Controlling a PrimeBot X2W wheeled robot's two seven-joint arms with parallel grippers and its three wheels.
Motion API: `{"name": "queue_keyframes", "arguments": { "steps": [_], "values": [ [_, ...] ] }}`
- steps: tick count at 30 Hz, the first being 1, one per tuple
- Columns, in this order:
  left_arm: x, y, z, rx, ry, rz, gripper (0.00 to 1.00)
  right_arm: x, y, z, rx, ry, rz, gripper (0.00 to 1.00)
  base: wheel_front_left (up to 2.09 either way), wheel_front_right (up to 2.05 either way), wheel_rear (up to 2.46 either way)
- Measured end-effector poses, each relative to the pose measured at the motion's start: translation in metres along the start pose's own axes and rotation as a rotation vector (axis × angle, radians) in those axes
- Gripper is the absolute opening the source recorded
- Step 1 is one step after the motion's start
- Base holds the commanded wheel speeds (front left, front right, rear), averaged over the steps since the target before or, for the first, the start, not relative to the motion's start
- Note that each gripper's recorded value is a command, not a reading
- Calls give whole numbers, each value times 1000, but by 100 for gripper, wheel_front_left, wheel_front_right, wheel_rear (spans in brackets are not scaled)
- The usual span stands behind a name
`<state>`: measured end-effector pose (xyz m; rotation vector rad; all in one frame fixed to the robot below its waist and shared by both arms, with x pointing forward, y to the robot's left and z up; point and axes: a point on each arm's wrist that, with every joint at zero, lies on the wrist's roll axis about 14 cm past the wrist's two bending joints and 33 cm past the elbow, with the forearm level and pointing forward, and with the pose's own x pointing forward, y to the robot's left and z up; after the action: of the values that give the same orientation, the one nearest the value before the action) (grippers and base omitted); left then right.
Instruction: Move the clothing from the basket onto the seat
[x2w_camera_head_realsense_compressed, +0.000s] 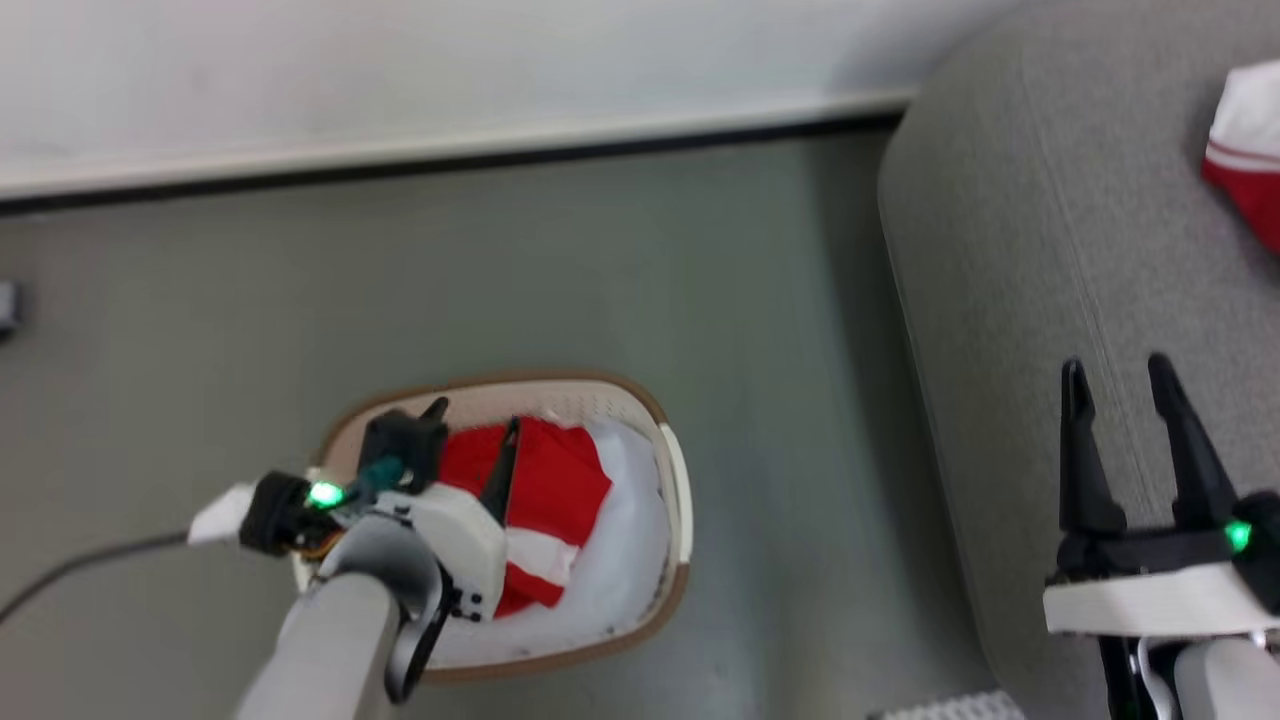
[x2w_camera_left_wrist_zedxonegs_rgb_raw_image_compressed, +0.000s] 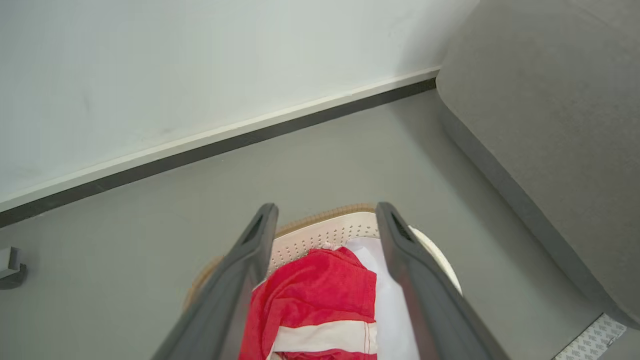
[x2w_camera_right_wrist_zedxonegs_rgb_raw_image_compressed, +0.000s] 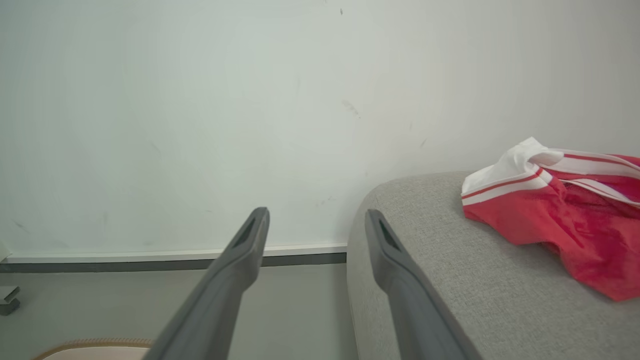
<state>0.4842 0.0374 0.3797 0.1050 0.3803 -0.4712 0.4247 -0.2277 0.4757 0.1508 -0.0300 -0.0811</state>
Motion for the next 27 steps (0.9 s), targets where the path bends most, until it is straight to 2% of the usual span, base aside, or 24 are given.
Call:
{"name": "queue_keyframes", "arguments": {
  "steps": [4, 9, 21, 27],
  "values": [
    [31, -10, -48, 20, 190, -52, 100, 16, -5, -10, -4, 12, -9, 100, 0, 0, 0],
    [61, -5, -106, 28, 378, -61, 100, 32, -8, -28, 1, 43, -10, 100, 0, 0, 0],
    [100, 1, -214, 11, 635, -63, 100, 46, -28, -80, -21, 157, -46, 100, 0, 0, 0],
    [113, 9, -236, 48, 683, -45, 100, 47, -31, -95, -23, 192, -50, 100, 0, 0, 0]
  ]
}}
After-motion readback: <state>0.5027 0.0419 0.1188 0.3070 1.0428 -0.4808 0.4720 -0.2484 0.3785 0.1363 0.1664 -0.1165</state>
